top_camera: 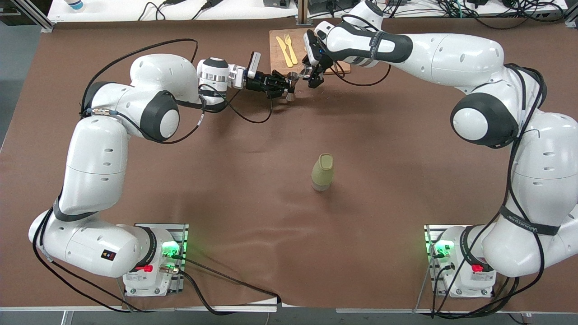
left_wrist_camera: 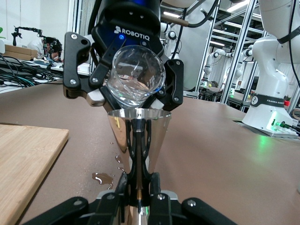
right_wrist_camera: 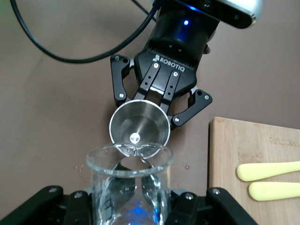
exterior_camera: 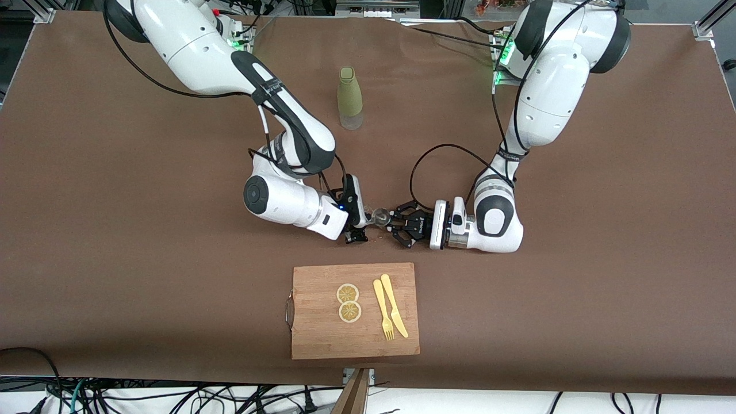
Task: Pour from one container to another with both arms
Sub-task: 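Tilt the glass cup with the right gripper, pouring into the jigger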
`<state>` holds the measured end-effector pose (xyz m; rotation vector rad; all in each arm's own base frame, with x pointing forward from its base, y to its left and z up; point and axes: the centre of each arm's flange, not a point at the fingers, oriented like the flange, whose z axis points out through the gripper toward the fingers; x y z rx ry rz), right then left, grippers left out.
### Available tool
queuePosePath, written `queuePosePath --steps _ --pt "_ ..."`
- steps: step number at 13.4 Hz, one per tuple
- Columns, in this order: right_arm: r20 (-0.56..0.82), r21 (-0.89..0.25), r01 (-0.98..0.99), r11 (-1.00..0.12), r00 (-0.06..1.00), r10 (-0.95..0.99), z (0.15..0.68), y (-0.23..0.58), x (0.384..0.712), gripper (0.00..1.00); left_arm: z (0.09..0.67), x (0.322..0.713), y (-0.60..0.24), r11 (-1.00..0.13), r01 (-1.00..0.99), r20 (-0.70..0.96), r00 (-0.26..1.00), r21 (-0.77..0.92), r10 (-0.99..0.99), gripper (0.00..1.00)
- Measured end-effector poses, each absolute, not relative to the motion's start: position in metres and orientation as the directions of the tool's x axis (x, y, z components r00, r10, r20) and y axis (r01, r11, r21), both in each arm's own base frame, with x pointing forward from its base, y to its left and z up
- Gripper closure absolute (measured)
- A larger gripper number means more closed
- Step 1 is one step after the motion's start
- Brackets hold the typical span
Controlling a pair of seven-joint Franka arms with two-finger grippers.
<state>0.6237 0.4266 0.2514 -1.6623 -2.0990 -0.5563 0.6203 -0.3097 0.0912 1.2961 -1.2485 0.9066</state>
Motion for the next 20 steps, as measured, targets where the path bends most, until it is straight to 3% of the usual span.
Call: queuePosePath --steps 10,20 --pt "0.478 0.118 0.950 0.290 -0.311 0.822 0.267 0.440 0.616 0.88 0.090 0.620 -0.313 0.120 -0.976 0.973 0.160 0.182 -0.168 0.79" --pt "0.477 0.113 0.957 0.268 -0.289 0.830 0.268 0.440 0.617 0.88 0.090 0.619 -0.315 0.120 -0.976 0.973 0.159 0.180 -0.170 0.79"
